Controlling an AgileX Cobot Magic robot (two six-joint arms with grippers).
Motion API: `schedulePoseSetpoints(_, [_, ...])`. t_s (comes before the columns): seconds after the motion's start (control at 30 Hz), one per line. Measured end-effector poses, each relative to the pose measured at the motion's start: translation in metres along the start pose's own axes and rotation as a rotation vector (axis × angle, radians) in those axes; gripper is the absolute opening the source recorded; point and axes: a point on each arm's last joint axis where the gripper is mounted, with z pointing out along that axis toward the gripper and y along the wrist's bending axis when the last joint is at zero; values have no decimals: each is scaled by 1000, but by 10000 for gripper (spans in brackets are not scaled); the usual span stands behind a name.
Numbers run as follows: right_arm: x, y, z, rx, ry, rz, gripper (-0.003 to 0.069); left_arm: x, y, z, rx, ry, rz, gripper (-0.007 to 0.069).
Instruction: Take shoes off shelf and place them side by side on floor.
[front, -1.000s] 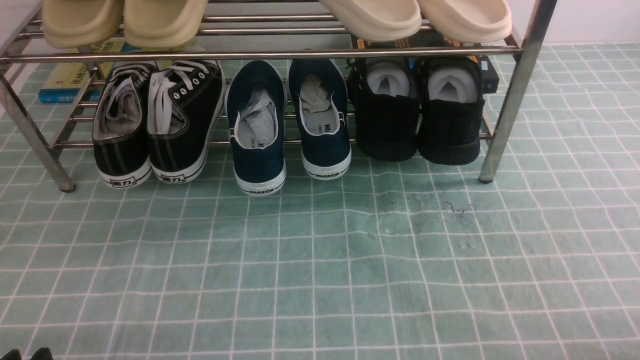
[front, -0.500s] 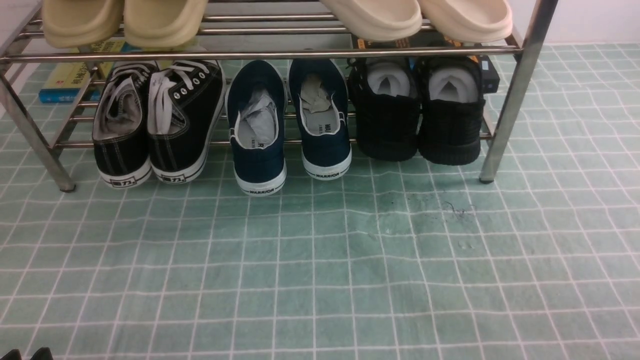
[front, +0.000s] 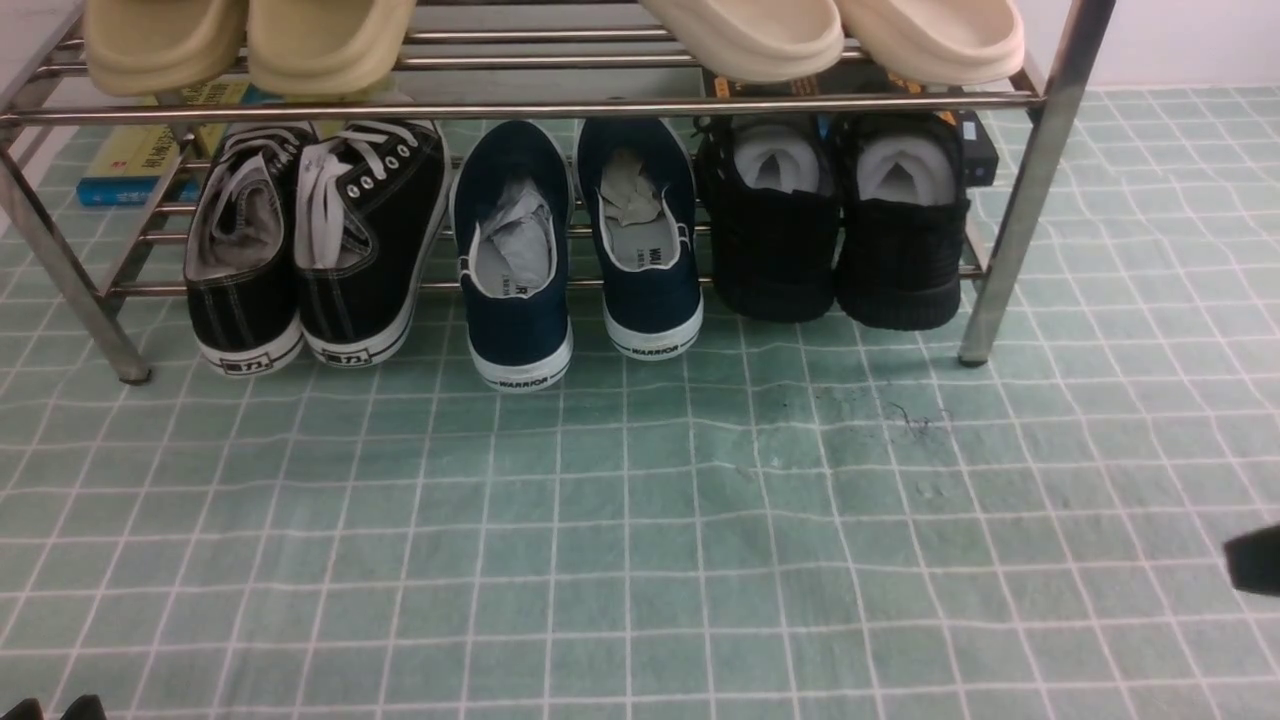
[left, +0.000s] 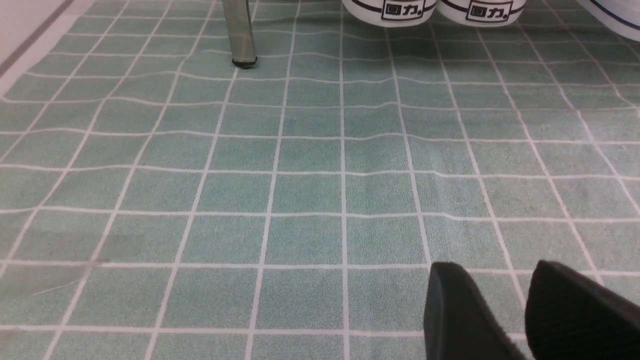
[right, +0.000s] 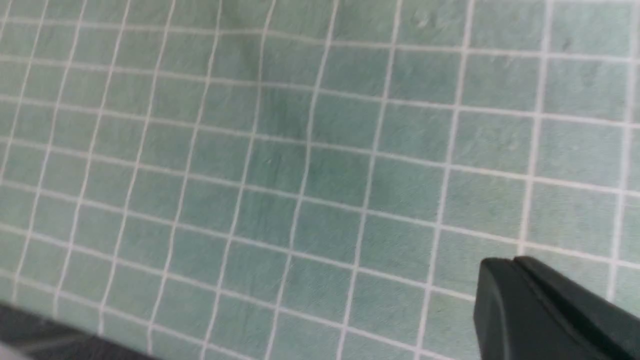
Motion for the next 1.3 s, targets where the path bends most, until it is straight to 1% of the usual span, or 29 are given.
schedulePoseSetpoints(0.03, [-4,1,0,-10,5,-14,1,0,0,0,0,0,0,242])
schedulePoseSetpoints(0.07, [-23,2,11,-97,52,-25,3,0,0,0,0,0,0,242])
schedulePoseSetpoints(0.17, [-57,13,24,-236,60,-103,5,0,0,0,0,0,0,242])
schedulePoseSetpoints(0.2, [-58,13,26,-241,65,-95,5,0,0,0,0,0,0,242])
schedulePoseSetpoints(0.23, [-78,25,33,-286,59,-166,10,0,0,0,0,0,0,242])
schedulePoseSetpoints(0.27, [-80,25,36,-290,68,-169,12,0,0,0,0,0,0,242])
schedulePoseSetpoints(0.3, [-94,37,41,-304,73,-232,25,0,0,0,0,0,0,242])
schedulePoseSetpoints(0.4, [-123,62,61,-264,126,-369,74,0,0,0,0,0,0,242])
schedulePoseSetpoints(0.43, [-130,68,67,-245,139,-394,92,0,0,0,0,0,0,242])
schedulePoseSetpoints(0.47, [-142,79,81,-205,163,-429,132,0,0,0,0,0,1,242])
schedulePoseSetpoints(0.5, [-151,87,84,-179,156,-448,163,0,0,0,0,0,1,242])
schedulePoseSetpoints(0.53, [-150,87,88,-172,168,-456,169,0,0,0,0,0,1,242])
schedulePoseSetpoints(0.57, [-163,99,96,-124,159,-502,211,0,0,0,0,0,1,242])
schedulePoseSetpoints(0.6, [-168,106,101,-98,158,-527,246,0,0,0,0,0,1,242])
schedulePoseSetpoints(0.67, [-180,119,113,-15,146,-601,318,0,0,0,0,0,1,242])
schedulePoseSetpoints(0.7, [-181,120,113,-8,143,-607,325,0,0,0,0,0,1,242])
schedulePoseSetpoints(0.73, [-187,129,118,43,125,-655,374,0,0,0,0,0,1,242])
schedulePoseSetpoints(0.77, [-189,131,118,48,120,-659,383,0,0,0,0,0,1,242])
schedulePoseSetpoints(0.8, [-192,137,119,82,103,-687,414,0,0,0,0,0,1,242])
schedulePoseSetpoints(0.83, [-192,138,120,89,101,-694,417,0,0,0,0,0,1,242])
schedulePoseSetpoints(0.9, [-197,145,119,116,51,-729,447,0,0,0,-1,0,2,242])
schedulePoseSetpoints(1.0, [-201,147,120,124,14,-739,456,0,0,0,-1,0,2,242])
schedulePoseSetpoints(1.1, [-205,145,131,145,-14,-751,460,0,0,0,-1,0,2,242])
schedulePoseSetpoints(1.3, [-208,134,161,208,-9,-787,461,0,0,0,-1,-1,2,242])
